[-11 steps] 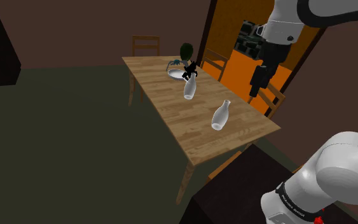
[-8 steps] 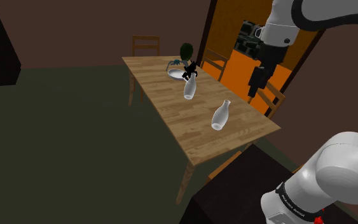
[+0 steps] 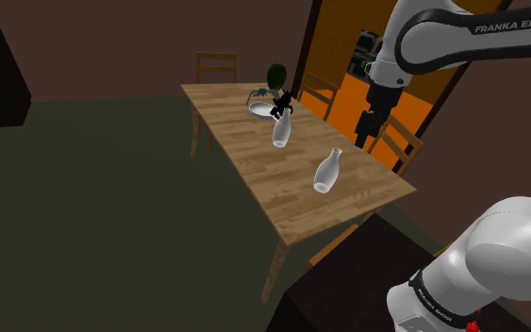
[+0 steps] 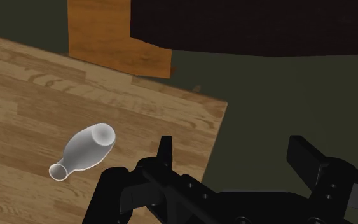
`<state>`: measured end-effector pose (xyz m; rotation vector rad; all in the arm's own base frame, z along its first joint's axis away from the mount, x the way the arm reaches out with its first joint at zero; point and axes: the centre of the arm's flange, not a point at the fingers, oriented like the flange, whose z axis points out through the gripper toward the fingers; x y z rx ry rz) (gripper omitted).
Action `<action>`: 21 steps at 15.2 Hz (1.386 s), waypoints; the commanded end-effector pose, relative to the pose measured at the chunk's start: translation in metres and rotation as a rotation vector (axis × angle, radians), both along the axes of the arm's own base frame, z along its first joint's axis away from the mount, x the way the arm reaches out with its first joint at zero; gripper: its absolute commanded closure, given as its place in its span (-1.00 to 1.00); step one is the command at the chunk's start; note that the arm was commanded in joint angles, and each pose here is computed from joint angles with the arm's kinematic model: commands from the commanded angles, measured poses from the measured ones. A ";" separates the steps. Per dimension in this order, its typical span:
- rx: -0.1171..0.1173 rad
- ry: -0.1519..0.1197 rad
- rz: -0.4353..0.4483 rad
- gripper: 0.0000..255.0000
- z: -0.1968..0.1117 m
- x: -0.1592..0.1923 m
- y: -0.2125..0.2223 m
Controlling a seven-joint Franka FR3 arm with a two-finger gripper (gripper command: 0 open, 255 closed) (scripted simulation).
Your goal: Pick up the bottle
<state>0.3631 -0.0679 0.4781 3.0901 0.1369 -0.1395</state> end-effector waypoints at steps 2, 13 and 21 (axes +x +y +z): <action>0.003 -0.006 -0.002 -1.00 -0.021 0.016 -0.032; 0.016 -0.023 -0.010 -1.00 -0.103 0.080 -0.134; 0.025 -0.036 -0.015 -1.00 -0.163 0.127 -0.207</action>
